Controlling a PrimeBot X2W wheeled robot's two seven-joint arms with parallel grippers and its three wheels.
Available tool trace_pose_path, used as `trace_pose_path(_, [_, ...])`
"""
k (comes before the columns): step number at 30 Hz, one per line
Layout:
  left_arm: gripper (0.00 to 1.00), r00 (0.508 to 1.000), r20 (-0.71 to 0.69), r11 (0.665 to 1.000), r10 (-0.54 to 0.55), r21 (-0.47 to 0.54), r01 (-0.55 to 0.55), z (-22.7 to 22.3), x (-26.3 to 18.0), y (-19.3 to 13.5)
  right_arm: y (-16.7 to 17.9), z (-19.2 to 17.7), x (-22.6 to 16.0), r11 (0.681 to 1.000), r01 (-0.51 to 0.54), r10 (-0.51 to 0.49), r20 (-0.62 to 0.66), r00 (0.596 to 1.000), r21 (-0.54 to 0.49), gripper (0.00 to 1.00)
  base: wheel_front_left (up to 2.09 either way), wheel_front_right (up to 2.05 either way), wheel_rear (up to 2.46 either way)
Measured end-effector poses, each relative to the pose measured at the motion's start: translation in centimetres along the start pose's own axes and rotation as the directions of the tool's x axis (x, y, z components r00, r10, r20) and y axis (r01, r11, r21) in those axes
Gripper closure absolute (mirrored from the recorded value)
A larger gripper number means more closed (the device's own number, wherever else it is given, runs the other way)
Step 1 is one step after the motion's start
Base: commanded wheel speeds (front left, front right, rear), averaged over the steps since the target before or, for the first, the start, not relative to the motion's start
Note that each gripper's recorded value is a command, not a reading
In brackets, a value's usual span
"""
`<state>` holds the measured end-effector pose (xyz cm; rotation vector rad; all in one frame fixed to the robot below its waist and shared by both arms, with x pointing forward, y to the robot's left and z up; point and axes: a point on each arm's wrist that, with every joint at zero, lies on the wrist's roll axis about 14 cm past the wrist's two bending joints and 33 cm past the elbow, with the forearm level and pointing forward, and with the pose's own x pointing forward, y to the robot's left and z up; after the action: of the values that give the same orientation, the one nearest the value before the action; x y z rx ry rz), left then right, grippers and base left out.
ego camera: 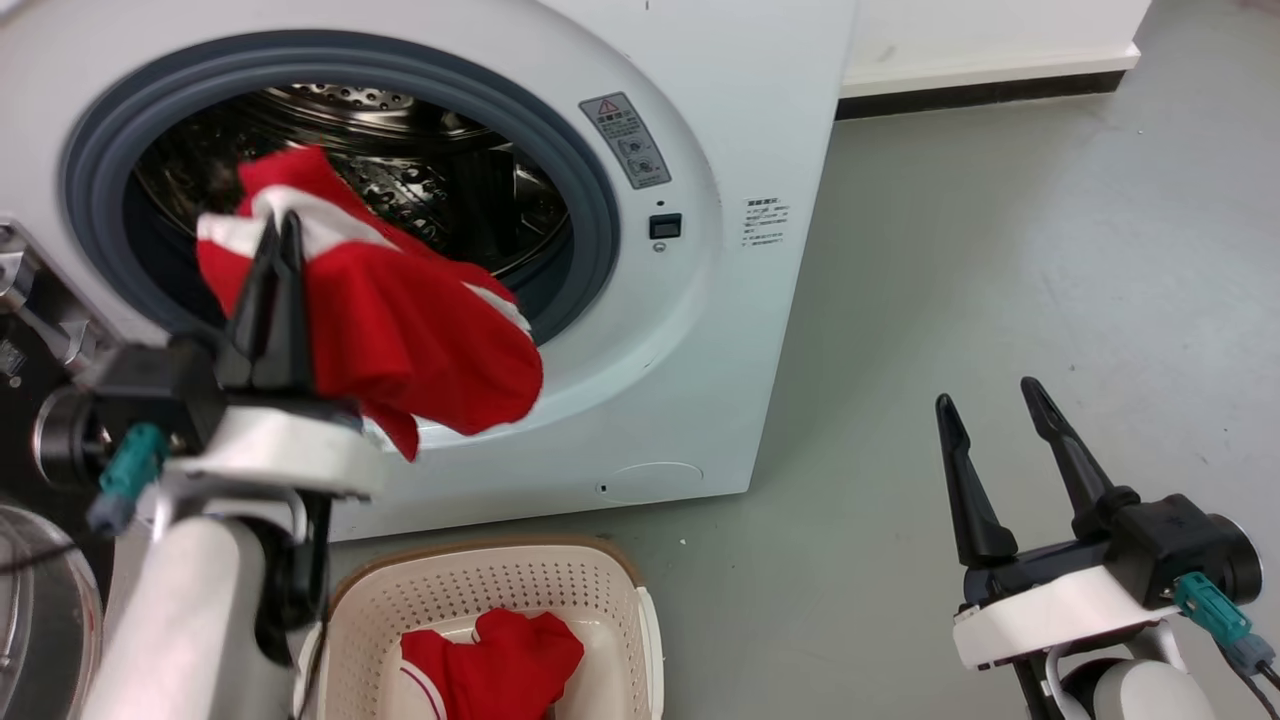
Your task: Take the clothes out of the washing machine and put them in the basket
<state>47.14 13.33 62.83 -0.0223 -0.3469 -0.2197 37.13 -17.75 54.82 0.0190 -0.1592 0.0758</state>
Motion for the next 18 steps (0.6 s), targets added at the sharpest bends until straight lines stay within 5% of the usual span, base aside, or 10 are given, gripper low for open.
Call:
trace_pose_path(9, [1.00,0.973,-0.232,0.994,0.013,-0.101,-0.037,-5.5,-7.2,-2.0,1.3,-0.4,0.8,0.999,-0.041,0.041,-0.016,0.999,-0.003,0.00,0.00,0.00,0.00])
trace_pose_path(18, [1.00,0.841,-0.538,0.969,-0.050,-0.231,-0.090,-14.8,-14.2,-5.6,2.1,-2.3,1.9,0.998,-0.070,0.070,-0.065,0.995,0.002,0.00,0.00,0.00,0.00])
